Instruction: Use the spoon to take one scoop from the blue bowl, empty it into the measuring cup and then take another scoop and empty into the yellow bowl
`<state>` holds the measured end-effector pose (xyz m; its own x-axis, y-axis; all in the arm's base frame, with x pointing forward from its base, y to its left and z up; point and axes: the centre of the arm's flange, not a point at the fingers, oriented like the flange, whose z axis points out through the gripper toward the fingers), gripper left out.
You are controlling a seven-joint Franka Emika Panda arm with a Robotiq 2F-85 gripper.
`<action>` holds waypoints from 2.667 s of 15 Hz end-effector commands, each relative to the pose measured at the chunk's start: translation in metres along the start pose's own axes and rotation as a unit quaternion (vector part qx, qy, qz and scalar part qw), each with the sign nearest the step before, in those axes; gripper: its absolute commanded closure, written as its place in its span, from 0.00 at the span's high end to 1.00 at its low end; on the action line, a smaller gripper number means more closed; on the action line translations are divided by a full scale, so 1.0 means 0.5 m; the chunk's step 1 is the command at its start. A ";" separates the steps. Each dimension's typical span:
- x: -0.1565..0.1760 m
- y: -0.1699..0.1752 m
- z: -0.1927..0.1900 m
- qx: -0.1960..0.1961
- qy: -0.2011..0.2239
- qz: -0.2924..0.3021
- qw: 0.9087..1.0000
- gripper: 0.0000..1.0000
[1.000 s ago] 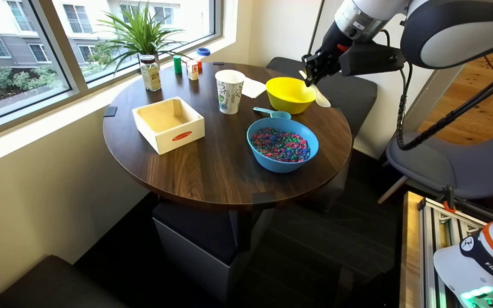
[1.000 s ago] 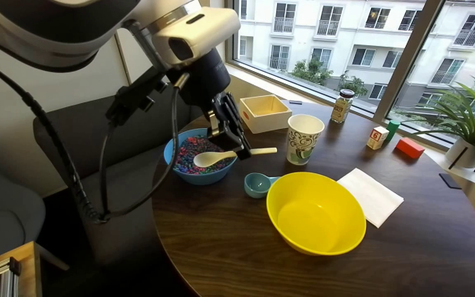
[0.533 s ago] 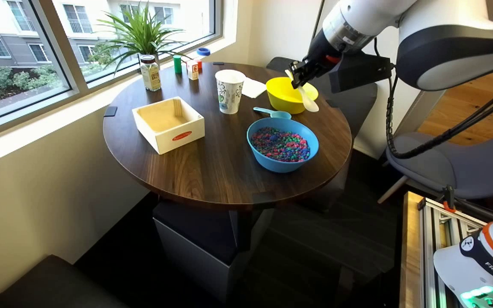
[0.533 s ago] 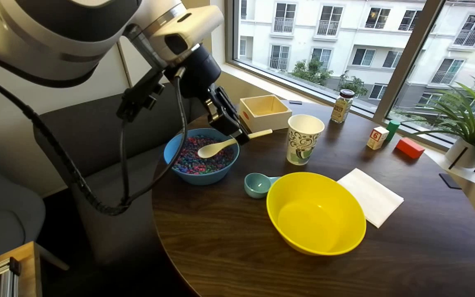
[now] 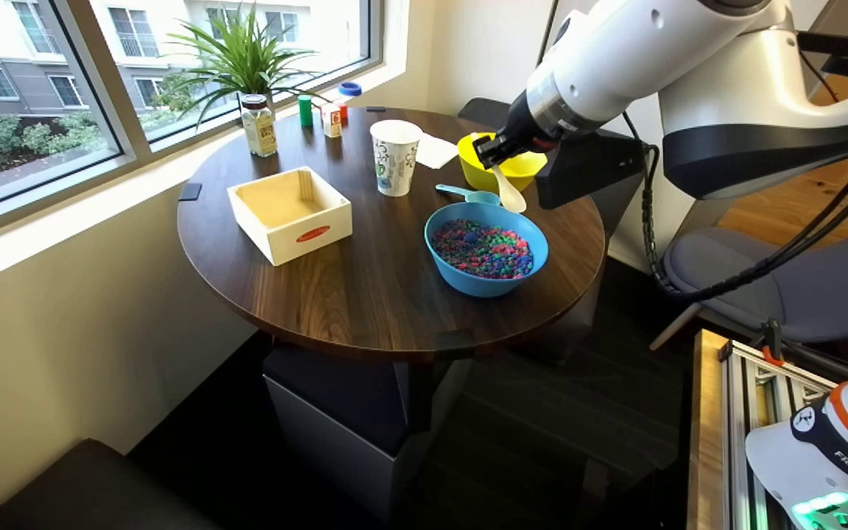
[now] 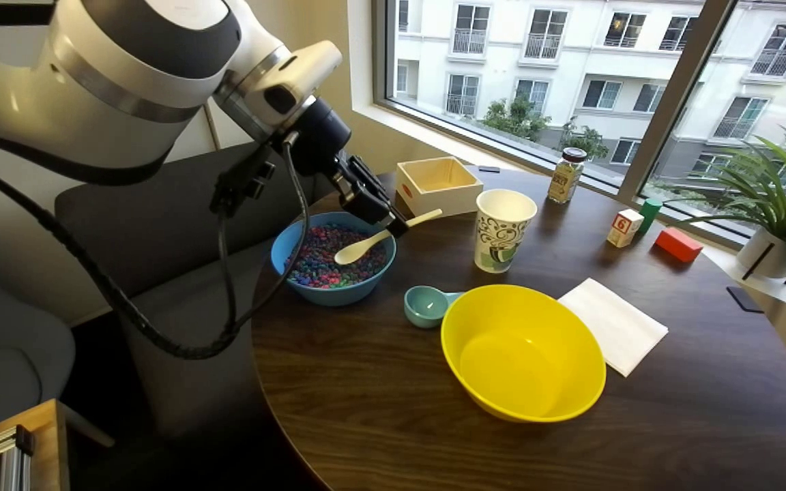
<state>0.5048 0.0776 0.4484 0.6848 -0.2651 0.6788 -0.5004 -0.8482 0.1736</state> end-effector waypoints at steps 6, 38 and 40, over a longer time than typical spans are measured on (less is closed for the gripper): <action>-0.052 -0.078 0.039 -0.009 0.039 -0.007 0.999 0.03; -0.154 -0.142 0.034 -0.013 0.039 -0.069 0.997 0.03; -0.143 -0.137 0.038 -0.003 0.009 -0.057 0.998 0.03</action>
<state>0.4992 0.1505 0.3781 0.6878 -0.0988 0.7192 -0.4211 -0.8613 0.2844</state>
